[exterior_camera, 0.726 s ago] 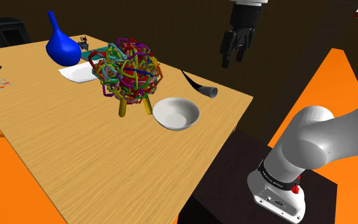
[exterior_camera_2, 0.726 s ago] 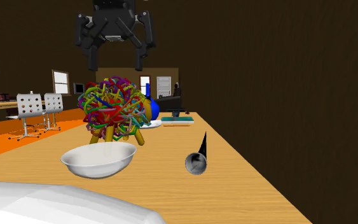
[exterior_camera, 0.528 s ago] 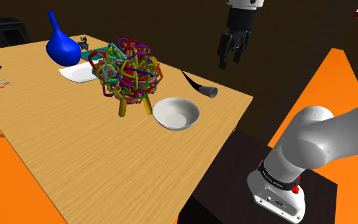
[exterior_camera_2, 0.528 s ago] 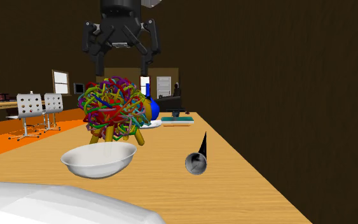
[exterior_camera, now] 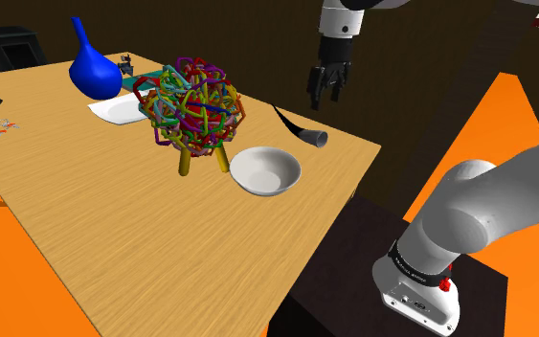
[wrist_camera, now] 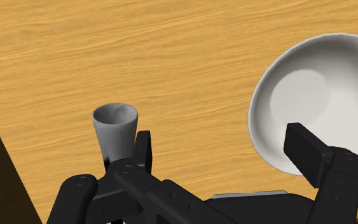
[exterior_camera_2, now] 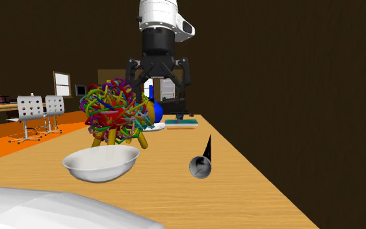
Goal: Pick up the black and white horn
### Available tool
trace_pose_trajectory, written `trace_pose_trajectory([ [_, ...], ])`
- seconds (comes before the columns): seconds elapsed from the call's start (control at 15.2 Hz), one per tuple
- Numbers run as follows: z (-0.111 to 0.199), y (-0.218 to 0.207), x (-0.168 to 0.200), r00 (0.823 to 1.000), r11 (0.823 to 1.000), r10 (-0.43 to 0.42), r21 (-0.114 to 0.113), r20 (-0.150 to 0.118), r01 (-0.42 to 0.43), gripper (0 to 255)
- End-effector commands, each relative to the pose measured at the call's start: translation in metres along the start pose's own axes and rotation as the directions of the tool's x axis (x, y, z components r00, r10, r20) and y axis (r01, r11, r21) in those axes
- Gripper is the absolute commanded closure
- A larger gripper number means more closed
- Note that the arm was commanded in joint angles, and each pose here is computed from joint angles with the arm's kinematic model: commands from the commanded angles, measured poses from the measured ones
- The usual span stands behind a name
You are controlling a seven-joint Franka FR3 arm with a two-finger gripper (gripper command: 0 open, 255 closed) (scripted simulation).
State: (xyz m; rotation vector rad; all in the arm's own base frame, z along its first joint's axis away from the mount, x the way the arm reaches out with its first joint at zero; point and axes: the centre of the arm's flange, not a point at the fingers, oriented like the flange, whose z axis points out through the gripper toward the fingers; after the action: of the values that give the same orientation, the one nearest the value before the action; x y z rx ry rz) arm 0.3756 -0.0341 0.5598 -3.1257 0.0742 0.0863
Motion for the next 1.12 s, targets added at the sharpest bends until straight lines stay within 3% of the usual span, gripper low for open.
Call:
trace_pose_trajectory([
  [0.0, 0.015, 0.011, 0.02, 1.0, 1.0, 0.002, -0.002, 0.005, -0.002, 0],
  [1.06, 0.128, 0.108, 0.176, 0.999, 1.0, 0.015, -0.012, 0.051, -0.015, 0],
])
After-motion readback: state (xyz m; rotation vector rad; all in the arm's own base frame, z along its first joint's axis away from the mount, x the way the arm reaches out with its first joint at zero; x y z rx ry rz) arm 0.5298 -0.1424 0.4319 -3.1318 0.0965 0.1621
